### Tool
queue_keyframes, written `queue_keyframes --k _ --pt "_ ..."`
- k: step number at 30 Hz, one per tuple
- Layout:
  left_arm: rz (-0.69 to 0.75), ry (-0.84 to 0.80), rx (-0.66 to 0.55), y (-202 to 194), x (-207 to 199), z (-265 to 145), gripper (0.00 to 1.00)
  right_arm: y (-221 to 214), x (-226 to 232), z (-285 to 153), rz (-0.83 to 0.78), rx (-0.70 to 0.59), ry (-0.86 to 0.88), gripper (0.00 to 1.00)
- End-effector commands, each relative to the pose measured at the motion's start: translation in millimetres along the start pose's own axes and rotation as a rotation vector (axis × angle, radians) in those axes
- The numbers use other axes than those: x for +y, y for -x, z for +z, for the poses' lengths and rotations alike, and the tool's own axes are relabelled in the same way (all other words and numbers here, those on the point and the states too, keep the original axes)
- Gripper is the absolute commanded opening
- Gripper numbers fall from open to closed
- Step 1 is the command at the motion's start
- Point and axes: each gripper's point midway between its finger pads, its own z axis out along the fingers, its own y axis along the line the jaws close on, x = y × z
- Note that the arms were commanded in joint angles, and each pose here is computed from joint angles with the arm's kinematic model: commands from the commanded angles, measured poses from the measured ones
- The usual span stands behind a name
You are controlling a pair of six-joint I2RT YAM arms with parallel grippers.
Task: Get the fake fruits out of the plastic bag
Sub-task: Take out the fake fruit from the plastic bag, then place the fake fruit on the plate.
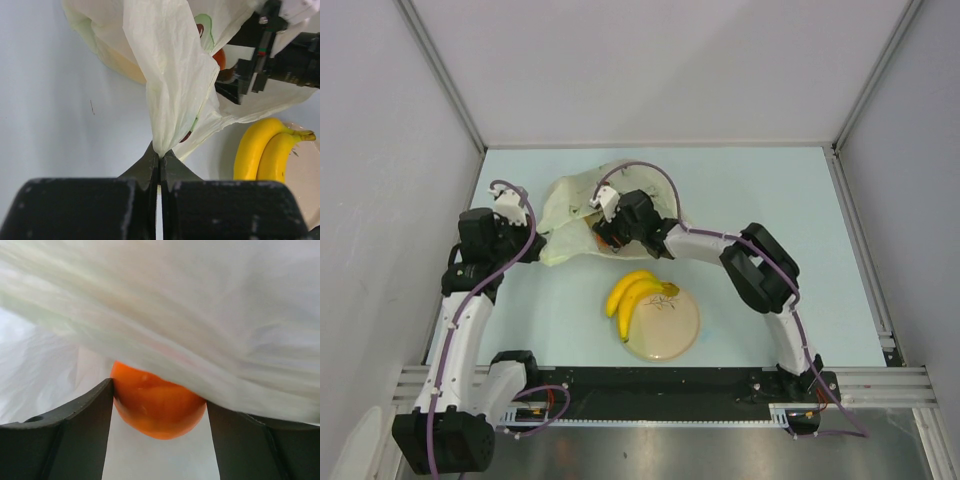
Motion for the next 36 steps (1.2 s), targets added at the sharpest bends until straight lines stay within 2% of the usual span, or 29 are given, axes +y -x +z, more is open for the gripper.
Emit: queue_keyframes --k 1,13,16,17,19,20,23,28,36 --pt "-0.007 -0.035 -0.091 30 -6 0 0.00 81 -9 -56 -0.063 -0.168 0.029 0.48" --pt "-0.022 -0.065 -0.110 42 -11 4 0.00 77 27 -142 -0.159 -0.160 0.201 0.38" --pt "-0.017 -0.069 -0.107 43 -13 5 0.00 69 35 -170 -0.194 -0.143 0.241 0.31" --pt "-0.015 -0.068 -0.106 43 -13 5 0.00 68 37 -177 -0.202 -0.144 0.250 0.24" --pt "-0.008 -0.076 -0.102 42 -15 6 0.00 65 43 -199 -0.230 -0.146 0.284 0.19" --pt "-0.006 -0.080 -0.103 42 -16 6 0.00 63 46 -206 -0.241 -0.144 0.297 0.12" --pt "-0.004 -0.092 -0.106 44 -20 7 0.00 53 54 -232 -0.293 -0.132 0.327 0.00" --pt "0.003 -0.114 -0.105 47 -26 9 0.00 3 64 -265 -0.352 -0.047 0.350 0.00" --pt "-0.001 -0.124 -0.098 47 -29 8 0.00 -61 69 -288 -0.366 0.086 0.315 0.00"
